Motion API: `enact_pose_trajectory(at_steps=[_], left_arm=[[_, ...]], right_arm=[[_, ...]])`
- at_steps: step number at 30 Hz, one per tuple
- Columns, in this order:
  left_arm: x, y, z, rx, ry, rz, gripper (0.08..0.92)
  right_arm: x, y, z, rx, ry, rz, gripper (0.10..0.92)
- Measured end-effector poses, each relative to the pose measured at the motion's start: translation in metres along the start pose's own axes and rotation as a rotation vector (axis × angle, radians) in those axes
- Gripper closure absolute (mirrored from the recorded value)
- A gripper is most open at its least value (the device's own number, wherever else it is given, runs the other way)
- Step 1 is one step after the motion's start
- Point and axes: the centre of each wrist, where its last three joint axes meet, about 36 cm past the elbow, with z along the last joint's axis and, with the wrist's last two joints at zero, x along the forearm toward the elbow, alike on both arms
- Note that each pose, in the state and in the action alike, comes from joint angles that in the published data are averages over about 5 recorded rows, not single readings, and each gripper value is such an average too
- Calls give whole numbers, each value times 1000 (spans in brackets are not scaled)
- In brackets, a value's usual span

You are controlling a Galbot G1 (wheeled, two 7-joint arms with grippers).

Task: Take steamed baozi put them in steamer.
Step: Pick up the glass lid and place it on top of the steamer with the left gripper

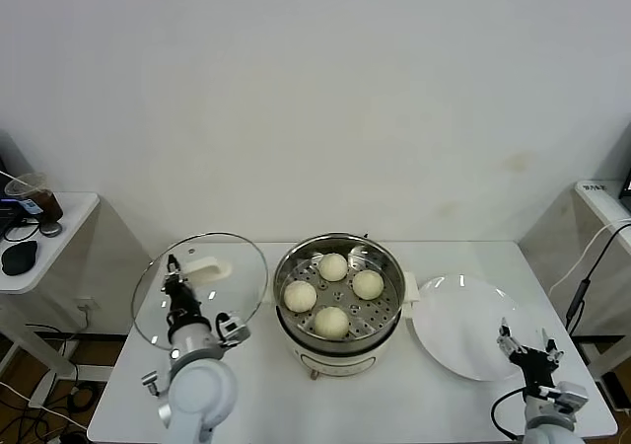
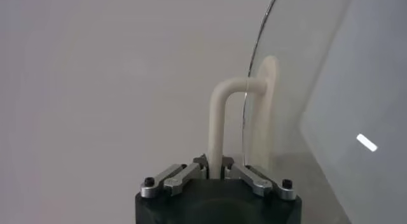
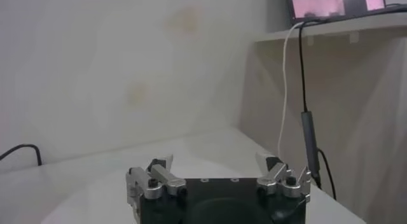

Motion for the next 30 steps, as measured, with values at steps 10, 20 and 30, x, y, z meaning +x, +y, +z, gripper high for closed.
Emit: enact_pose_trajectory(at_steps=[10,20,30], left_arm=[[29,3,-61,25,-124,21,824],[59,0,-116,50,-304,73,824],[69,-5,-155,75,-432,101,824]], right_arm=[[-1,-5,2,0,6,17,200],[2,-11,4,6,13,34,200],[4,-8,7,4,17,38,200]])
